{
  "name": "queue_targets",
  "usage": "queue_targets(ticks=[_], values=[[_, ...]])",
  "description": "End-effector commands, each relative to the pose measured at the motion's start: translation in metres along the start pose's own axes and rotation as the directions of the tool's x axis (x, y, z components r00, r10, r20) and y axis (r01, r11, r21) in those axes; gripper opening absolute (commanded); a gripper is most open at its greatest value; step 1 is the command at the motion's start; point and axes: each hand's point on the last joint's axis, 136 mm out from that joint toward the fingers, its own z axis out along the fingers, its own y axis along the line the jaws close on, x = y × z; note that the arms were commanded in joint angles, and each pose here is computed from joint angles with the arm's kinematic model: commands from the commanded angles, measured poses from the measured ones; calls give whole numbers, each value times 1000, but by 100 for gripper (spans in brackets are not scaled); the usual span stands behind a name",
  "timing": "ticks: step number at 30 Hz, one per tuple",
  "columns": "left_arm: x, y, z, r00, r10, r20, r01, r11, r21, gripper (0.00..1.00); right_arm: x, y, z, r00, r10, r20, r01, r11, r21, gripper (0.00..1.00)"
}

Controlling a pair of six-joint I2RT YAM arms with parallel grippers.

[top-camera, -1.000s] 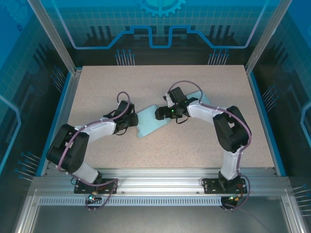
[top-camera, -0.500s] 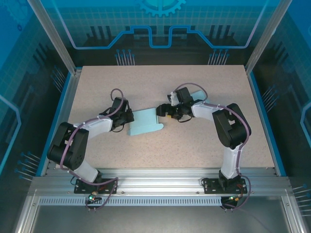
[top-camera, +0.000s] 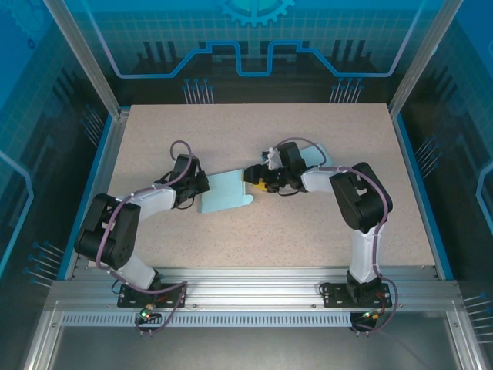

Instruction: Fold the paper box

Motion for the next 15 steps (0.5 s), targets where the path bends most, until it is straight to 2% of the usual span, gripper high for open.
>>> queue_targets(ticks=[1,8,15], values=[[53,12,9,983,-21,-181,19,1000,-16,10,19,17,19,999,-8,-50,4,996,-84,77],[50,0,8,984,-56,-168,63,997,36,10,18,26,16,999,-17,-41,12,993,-121,75],[37,-13,2,990,-85,-112,94,993,75,10,15,32,11,999,-25,-29,20,990,-140,75]])
